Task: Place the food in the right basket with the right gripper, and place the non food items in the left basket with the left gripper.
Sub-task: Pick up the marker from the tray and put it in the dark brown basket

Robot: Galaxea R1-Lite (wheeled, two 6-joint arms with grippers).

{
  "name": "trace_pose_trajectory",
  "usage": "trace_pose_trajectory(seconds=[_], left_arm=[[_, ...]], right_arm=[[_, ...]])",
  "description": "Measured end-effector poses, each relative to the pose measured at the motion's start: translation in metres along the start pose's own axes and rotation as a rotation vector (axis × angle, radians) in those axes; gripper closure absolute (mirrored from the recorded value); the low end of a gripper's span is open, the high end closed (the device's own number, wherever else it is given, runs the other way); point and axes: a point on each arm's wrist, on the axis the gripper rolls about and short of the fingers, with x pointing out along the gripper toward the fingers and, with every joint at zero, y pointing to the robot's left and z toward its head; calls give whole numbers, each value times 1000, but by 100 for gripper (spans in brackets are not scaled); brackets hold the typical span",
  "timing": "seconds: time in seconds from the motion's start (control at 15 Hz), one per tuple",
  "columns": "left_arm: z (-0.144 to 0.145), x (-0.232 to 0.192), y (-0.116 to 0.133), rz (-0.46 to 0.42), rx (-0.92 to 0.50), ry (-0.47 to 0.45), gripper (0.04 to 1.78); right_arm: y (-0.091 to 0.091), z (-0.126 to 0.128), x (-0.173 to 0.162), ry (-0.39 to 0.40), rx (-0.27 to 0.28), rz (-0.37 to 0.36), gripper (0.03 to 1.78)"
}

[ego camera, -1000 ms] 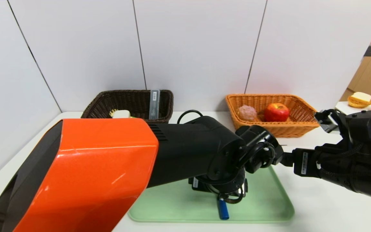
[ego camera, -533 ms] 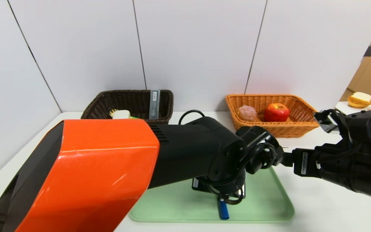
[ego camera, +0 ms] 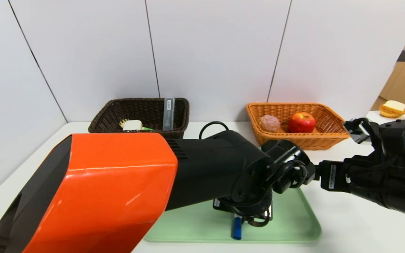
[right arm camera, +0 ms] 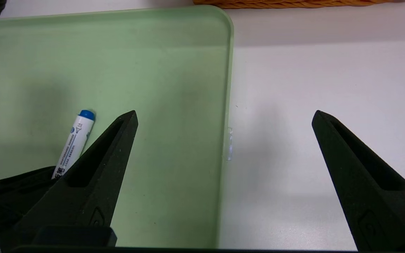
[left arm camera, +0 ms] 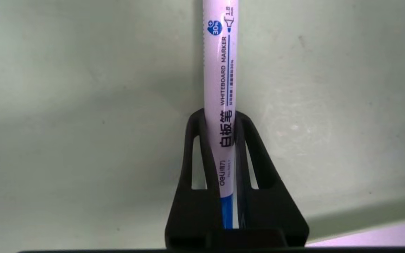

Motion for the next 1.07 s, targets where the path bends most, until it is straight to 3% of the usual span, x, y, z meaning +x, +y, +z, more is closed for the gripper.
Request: trace_pose_trajectory(seconds=[0.27, 0.47, 0.67, 0.8, 1.07], left_arm=[[10, -2, -5, -70, -18, -75, 165], [41, -13, 15, -107, -113, -175, 165], [94, -43, 65, -150, -292, -362, 165], [128, -70, 112, -161, -422, -510, 165], [163, -102, 210, -65, -633, -686, 165]], right_arm=[[-1, -1, -2, -2, 1, -1, 10], [-1, 0, -3, -7, 2, 1, 10], [-1, 0, -4, -8, 2, 2, 10], [-1, 0, -4, -7, 0, 2, 10], [0, 1, -2, -10, 0, 4, 10]])
